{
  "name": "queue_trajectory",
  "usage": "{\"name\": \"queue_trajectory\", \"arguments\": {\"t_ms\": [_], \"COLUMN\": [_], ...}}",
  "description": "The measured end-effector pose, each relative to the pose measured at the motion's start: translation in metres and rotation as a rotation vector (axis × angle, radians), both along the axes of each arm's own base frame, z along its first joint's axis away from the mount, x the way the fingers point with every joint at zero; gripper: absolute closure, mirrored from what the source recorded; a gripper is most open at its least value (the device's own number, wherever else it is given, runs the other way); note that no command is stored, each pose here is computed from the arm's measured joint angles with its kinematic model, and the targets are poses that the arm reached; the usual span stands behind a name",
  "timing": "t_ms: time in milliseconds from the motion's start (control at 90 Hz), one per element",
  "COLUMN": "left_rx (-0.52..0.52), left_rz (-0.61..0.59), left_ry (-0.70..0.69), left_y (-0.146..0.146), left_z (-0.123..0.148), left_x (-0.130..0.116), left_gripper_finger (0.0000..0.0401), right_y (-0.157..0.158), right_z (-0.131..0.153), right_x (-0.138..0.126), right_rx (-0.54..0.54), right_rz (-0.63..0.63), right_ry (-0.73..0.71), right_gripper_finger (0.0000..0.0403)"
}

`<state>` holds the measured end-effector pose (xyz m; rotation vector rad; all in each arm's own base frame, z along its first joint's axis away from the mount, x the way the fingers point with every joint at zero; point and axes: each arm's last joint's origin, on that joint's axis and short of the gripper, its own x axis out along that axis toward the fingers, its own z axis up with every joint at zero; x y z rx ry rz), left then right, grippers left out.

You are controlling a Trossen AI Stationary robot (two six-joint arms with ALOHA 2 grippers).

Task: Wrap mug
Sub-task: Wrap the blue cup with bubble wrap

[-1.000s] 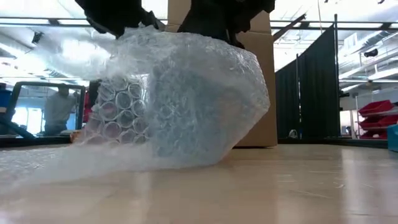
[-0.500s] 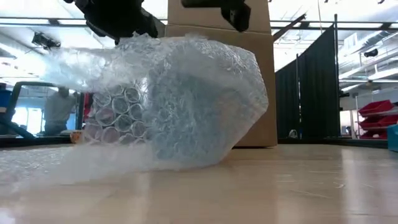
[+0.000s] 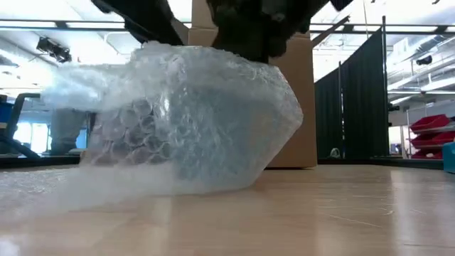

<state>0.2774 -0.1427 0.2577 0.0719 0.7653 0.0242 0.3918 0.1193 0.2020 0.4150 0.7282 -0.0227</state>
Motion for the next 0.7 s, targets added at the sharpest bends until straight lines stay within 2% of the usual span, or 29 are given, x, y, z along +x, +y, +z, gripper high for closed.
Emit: {"name": "queue_trajectory", "arguments": {"t_ms": [100,211,456,700], "left_rx": [-0.016,-0.028,-0.055,-0.142], "left_rz": [0.008,0.055,0.108,0.075], "left_ry": [0.013,0.085,0.110,-0.043], "left_y": [0.001,0.000,-0.002,-0.005], "left_z": [0.011,0.005,-0.052,-0.085], "left_x": [-0.013,-0.023,-0.025,-0.004], "left_gripper_finger": [0.0258,0.0258,0.0258,0.0258], "right_y": [0.001,0.004,0.008,0.008], "right_z": [-0.003,-0.003,-0.006,-0.005], "right_x": [0.001,0.000,-0.004,-0.006], "right_rx": [0.015,0.018,0.029,0.044], "right_rz": [0.002,0.013,0.012,0.025], "right_ry": [0.012,0.014,0.060,0.099], "right_gripper_finger": [0.0399,0.0402,0.0403,0.0403]}}
